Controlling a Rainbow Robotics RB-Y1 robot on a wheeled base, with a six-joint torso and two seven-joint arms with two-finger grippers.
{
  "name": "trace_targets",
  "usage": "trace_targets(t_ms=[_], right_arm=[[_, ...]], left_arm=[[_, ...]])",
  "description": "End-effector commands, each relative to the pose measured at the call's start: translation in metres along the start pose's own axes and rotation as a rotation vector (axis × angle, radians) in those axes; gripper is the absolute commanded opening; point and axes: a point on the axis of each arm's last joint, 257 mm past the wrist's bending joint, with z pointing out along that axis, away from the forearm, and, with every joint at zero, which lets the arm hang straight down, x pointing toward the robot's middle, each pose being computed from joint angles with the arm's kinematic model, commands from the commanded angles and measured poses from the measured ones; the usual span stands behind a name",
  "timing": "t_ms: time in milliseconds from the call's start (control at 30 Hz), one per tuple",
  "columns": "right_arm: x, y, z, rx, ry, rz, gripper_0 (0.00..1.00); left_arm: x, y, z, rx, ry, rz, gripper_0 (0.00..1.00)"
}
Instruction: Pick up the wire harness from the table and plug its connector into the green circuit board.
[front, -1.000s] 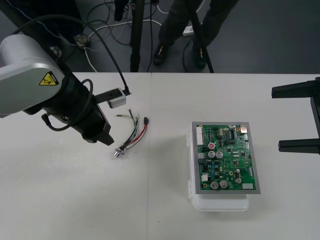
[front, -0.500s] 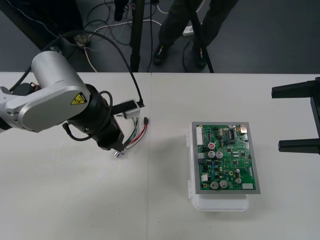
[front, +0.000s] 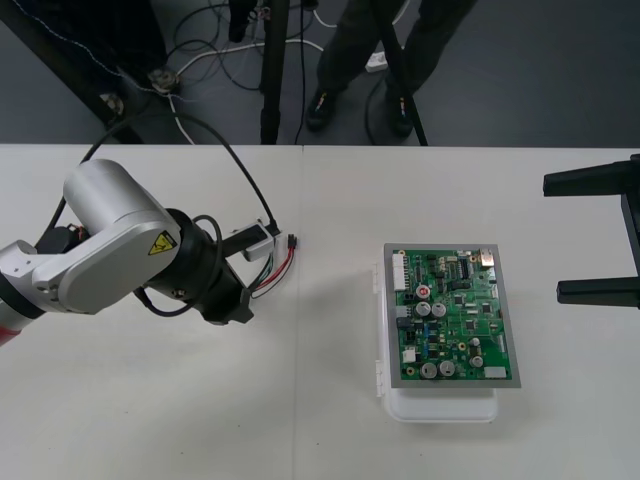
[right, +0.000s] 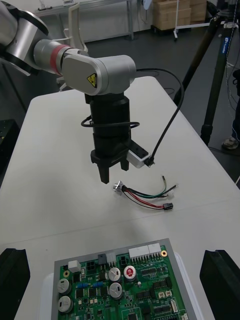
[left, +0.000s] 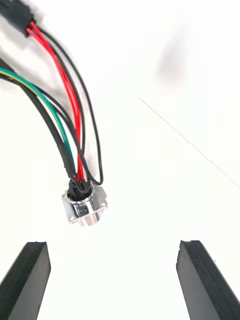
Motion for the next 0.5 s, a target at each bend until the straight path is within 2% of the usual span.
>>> trace_targets(t_ms=[33, 500], right_arm=[[-0.012, -0.007, -0.008, 0.017, 0.015, 0.011, 1.0], [-0.012, -0.007, -0.008, 0.017, 0.015, 0.011, 1.0]], left_arm=[[-0.001, -0.008, 0.009, -0.005, -0.011, -0.068, 0.74], [0.007, 0.01, 0.027, -0.139, -0.008, -0.107, 0.75]])
